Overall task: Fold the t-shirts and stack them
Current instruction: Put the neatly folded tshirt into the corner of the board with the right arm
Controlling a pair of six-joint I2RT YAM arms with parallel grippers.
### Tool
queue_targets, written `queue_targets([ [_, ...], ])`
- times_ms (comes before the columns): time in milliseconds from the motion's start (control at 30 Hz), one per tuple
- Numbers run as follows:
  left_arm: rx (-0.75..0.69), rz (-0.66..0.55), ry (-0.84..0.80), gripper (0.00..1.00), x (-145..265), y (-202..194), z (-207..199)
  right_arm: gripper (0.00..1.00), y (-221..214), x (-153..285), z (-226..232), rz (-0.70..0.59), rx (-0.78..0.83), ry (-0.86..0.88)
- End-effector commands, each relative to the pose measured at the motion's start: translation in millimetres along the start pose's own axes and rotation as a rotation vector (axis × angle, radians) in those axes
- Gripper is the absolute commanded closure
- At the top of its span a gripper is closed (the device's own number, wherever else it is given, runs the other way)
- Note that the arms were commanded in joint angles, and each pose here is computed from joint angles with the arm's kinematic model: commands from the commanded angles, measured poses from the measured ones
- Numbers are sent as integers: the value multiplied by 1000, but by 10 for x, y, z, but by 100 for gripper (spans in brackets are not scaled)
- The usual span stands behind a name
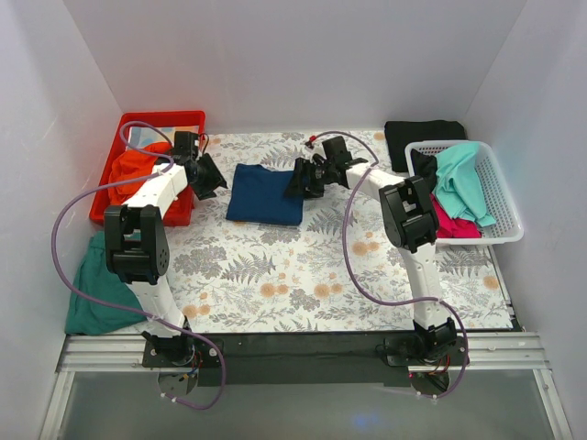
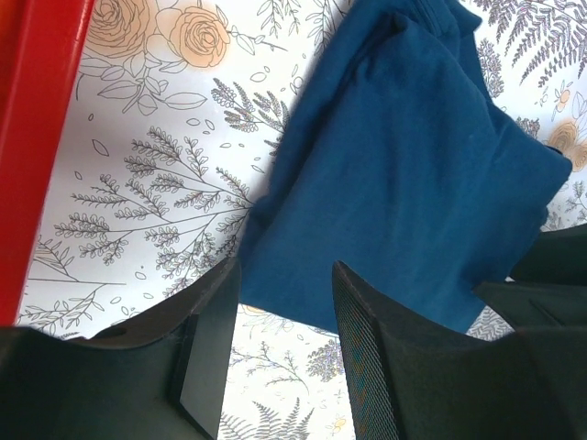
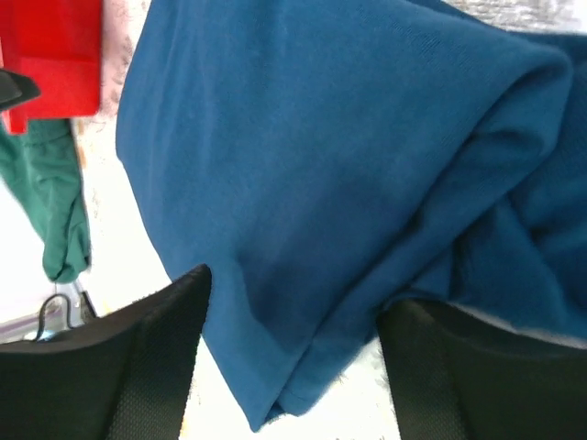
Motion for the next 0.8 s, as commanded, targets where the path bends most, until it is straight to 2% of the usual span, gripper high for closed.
queue_targets([
  [0,3,-51,-45,57,257,121,-89,36,-386,-279,-149,128,-98,13],
  [167,10,-53,-51,57,287,144,-68,55,-431,-319,-207,144,-114,-2],
  [267,14,-56,-53,57,307,161,-50,73,-400,-328,-228,150,-122,1],
  [300,14,-57,-57,57,307,164,-55,83,-341,-328,-213,141,-113,10],
  [400,17,-56,-60,57,327,168,-46,99,-287,-314,-240,139,-105,7],
  [600,18,-58,-73,57,361,180,-51,99,113,-19,-333,73,-50,-91],
  [767,27,-40,-103,57,386,180,-99,99,607,447,-581,-52,-9,-209],
])
Point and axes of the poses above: each gripper's point midway between its finger pads, its own x axis back along the fingers, its own z axis along the line the jaws close on, y = z × x, the point moved 7 cm from there along x, back along the fingers, and after that the axes turned 8 degrees about x, right-handed, at the moved point
